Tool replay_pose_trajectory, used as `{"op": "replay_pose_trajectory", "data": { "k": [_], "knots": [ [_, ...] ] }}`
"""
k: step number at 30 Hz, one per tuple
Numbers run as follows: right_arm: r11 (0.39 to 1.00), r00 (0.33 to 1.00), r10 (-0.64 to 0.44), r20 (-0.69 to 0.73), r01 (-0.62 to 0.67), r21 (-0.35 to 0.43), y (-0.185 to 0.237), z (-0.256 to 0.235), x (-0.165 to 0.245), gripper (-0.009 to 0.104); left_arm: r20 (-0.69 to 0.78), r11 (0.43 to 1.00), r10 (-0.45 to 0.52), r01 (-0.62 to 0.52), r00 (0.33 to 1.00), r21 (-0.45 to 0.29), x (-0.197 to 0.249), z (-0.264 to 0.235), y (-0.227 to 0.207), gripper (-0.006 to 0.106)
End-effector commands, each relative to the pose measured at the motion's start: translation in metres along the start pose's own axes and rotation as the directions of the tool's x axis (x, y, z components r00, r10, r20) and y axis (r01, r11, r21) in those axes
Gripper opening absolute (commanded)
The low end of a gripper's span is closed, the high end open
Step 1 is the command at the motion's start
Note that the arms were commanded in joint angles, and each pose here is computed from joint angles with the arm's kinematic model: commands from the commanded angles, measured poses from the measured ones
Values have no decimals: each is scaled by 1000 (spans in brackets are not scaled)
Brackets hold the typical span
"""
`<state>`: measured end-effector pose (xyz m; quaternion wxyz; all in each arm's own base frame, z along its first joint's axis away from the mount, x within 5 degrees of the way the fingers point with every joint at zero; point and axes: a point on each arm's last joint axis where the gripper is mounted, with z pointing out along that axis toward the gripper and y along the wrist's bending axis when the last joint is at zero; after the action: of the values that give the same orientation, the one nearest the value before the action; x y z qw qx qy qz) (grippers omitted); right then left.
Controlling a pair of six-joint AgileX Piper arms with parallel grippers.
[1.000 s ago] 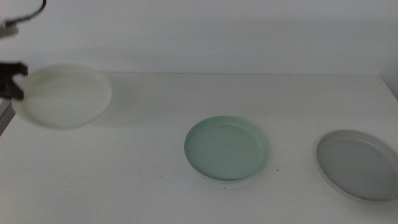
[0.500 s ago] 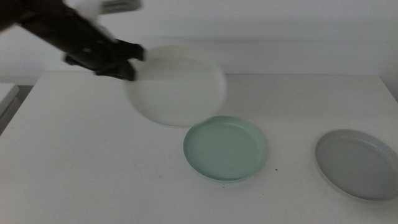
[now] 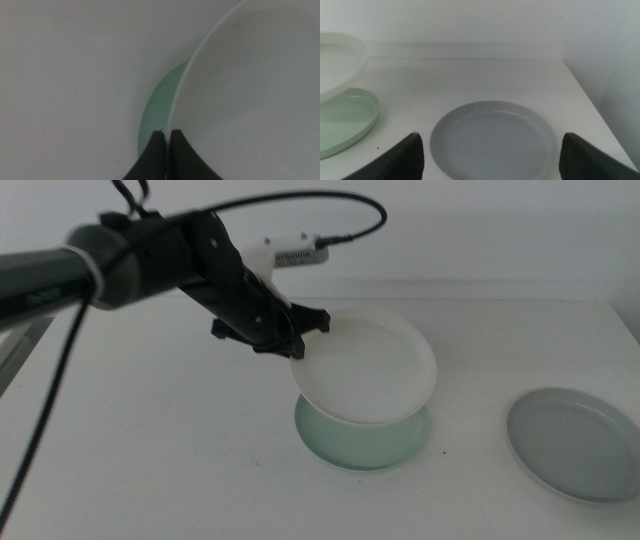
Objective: Stack the three bowls on top of each other.
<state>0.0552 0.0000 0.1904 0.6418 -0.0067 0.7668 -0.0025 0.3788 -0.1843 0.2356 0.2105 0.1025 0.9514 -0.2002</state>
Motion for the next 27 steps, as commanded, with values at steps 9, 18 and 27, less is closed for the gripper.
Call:
{"op": "replay_pose_trajectory", "data": {
  "k": [9,18,27],
  "knots": [
    [1000,1000,-12,9,12,4,0,0,0,78,-33,998,-67,67,997,4,6,41,7,-2],
    [1000,1000,-12,9,12,4,0,0,0,78,-61,998,-69,69,996,2,9,45,8,-2],
    [1000,1000,-12,9,12,4,0,0,0,78,-110,998,-68,69,992,3,13,45,8,-2]
  ]
}}
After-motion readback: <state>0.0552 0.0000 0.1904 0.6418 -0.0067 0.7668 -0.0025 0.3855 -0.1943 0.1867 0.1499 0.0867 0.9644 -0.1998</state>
